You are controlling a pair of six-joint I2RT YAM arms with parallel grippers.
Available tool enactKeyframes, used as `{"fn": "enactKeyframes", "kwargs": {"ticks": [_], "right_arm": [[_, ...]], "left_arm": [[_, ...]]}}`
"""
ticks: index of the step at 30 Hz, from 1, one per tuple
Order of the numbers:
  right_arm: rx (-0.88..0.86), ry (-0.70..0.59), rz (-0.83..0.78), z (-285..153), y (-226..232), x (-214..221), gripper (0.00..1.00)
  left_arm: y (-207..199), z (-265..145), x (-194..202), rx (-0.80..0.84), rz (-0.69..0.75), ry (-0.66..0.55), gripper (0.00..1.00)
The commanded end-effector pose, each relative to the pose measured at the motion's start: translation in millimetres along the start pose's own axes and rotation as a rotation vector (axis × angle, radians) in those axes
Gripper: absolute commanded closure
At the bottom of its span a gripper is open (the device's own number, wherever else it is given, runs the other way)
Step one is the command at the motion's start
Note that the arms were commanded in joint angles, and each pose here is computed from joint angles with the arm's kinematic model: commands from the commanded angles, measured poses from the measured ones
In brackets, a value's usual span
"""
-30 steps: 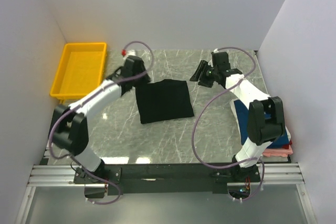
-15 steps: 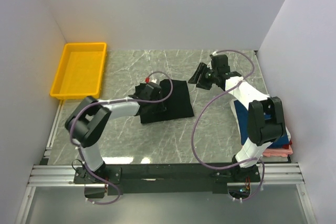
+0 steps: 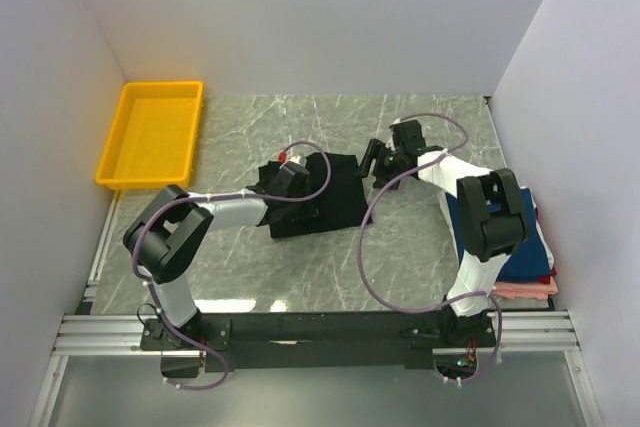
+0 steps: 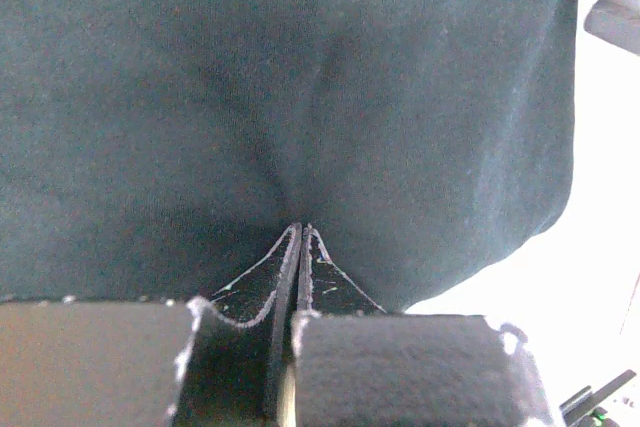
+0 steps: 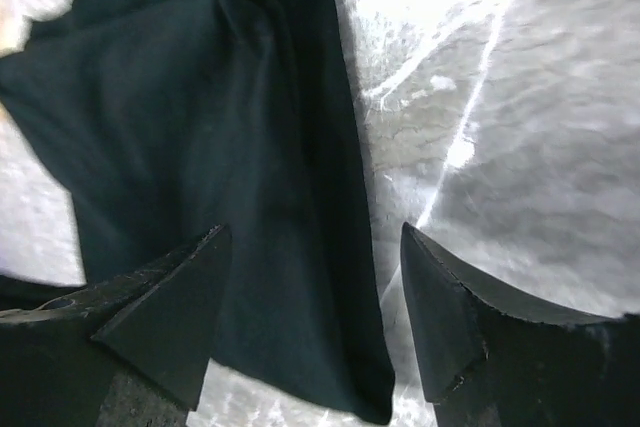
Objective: Fold and stack the t-shirts
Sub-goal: Neatly place the folded tshirt to the corner
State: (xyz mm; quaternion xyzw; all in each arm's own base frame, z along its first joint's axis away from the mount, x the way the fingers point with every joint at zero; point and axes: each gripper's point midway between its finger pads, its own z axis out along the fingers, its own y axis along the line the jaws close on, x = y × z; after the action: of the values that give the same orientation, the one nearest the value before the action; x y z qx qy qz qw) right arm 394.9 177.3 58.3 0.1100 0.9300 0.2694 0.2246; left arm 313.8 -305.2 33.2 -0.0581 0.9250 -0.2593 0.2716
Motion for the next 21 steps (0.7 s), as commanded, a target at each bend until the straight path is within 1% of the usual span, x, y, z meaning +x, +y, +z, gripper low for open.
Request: {"fn": "enactKeyframes", "kwargs": {"ticks": [1, 7, 14, 19, 21], "right_arm": [[-0.002, 0.017, -0.079, 16, 8, 3, 0.25], [0.054, 0.049, -0.102, 36, 2, 18, 0.25], [0.105, 0.072, -0.132, 50, 8, 32, 0.31], [0.192, 0.076, -0.148, 54, 7, 42, 0.48], [0.224, 0.061, -0.149, 54, 6, 42, 0.63]], "left_arm": [[-4, -14, -1, -0.007, 0.049, 0.006, 0.95], [-7, -16, 1, 0.010, 0.062, 0.028, 0.95], [-7, -18, 1, 0.011, 0.067, 0.027, 0.95], [-7, -23, -2, 0.009, 0.063, 0.020, 0.95], [-8, -26, -7, 0.011, 0.056, 0.009, 0.95]]}}
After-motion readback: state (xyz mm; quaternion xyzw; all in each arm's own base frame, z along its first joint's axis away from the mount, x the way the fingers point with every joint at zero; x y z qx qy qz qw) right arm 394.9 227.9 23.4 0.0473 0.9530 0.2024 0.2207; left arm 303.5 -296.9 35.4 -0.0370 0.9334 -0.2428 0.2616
